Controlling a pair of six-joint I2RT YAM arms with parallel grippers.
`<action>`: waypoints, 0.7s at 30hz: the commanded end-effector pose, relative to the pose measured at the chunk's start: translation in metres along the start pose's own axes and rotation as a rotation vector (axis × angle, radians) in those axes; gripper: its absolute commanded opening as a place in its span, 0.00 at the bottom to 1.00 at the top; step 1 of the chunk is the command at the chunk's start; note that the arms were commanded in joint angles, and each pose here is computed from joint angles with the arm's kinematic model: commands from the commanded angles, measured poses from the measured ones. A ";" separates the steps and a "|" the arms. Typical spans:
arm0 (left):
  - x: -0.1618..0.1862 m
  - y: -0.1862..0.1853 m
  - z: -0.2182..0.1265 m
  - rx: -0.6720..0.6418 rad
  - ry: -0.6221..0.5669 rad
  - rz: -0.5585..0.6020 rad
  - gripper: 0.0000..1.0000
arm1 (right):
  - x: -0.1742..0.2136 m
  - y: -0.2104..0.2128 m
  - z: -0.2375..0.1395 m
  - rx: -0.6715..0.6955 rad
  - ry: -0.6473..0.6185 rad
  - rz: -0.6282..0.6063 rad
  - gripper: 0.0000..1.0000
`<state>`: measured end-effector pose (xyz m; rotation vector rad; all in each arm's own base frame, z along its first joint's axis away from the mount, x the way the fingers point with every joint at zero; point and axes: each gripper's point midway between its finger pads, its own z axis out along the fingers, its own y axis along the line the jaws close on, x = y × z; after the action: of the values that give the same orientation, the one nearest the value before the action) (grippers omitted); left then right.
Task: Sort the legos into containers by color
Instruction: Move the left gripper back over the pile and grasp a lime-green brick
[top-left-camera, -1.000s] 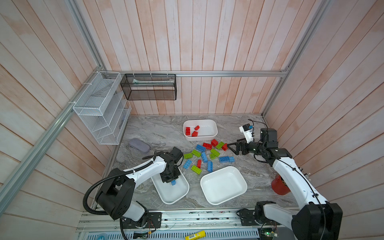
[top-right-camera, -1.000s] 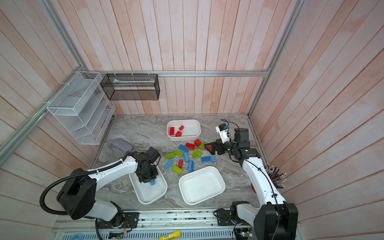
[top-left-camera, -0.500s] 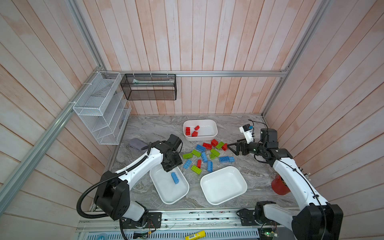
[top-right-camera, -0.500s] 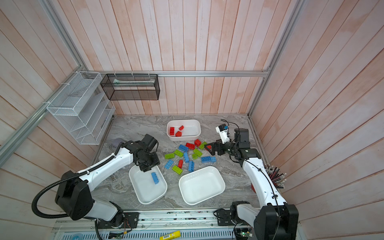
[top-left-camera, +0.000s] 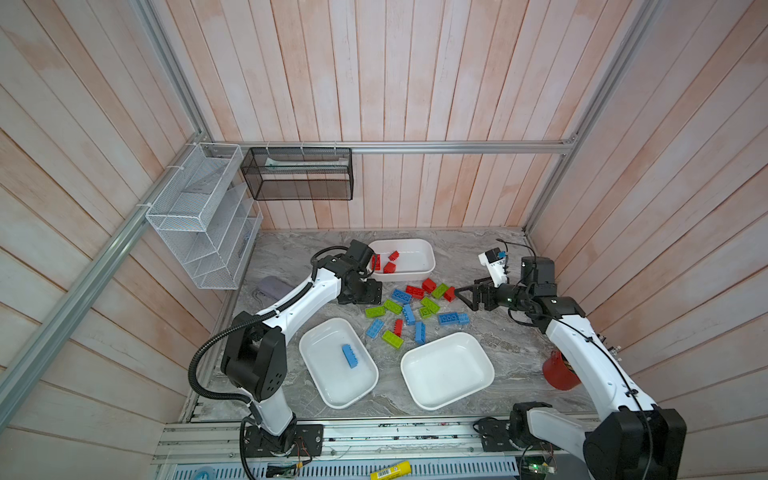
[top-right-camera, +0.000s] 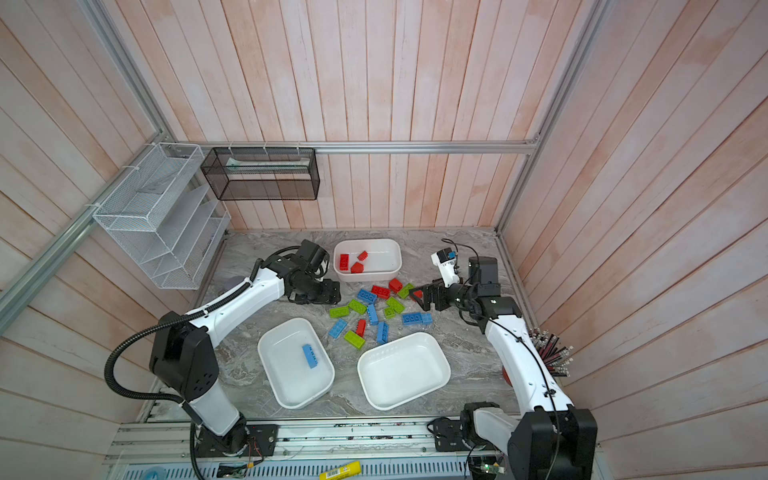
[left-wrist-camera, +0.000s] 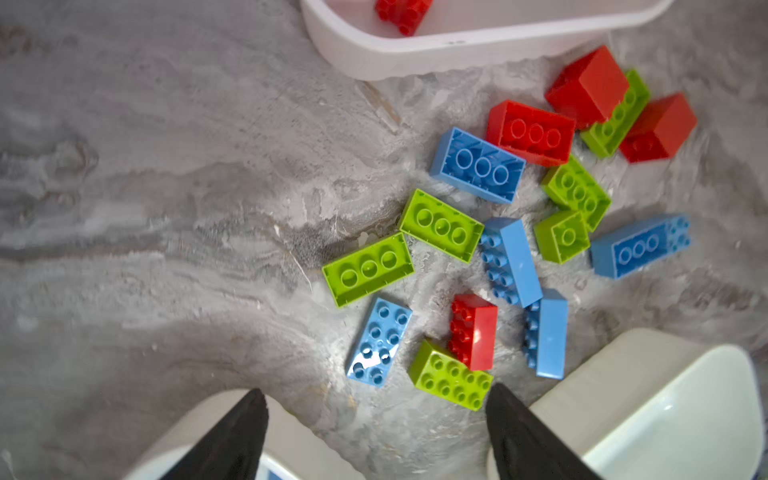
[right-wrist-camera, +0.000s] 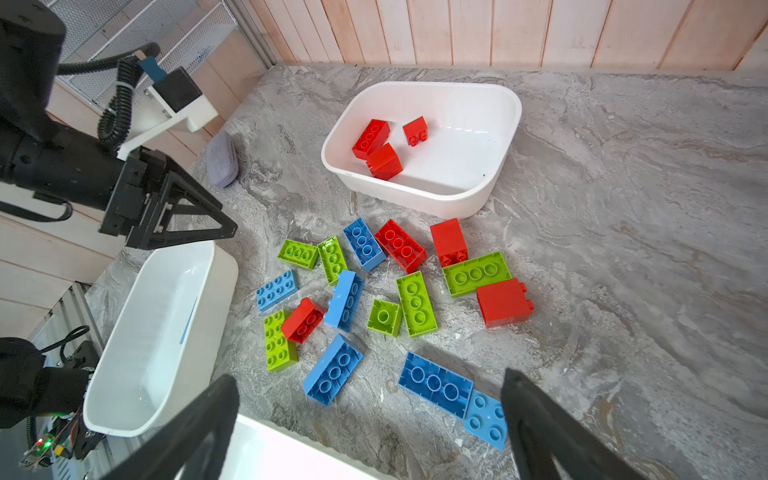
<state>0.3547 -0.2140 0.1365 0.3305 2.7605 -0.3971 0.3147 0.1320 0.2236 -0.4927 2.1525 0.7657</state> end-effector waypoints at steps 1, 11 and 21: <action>-0.012 -0.019 -0.001 0.182 -0.055 0.384 0.83 | -0.008 0.002 -0.009 0.021 -0.013 -0.029 0.98; -0.006 -0.012 0.054 0.206 0.027 0.752 0.78 | -0.008 0.000 -0.008 0.024 -0.006 -0.015 0.98; -0.002 0.009 0.097 0.111 0.076 0.853 0.75 | -0.002 -0.002 -0.009 0.038 0.011 -0.014 0.98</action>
<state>0.3772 -0.2309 0.0521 1.3999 2.4422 -0.3547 0.3126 0.1282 0.2206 -0.4826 2.1776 0.7474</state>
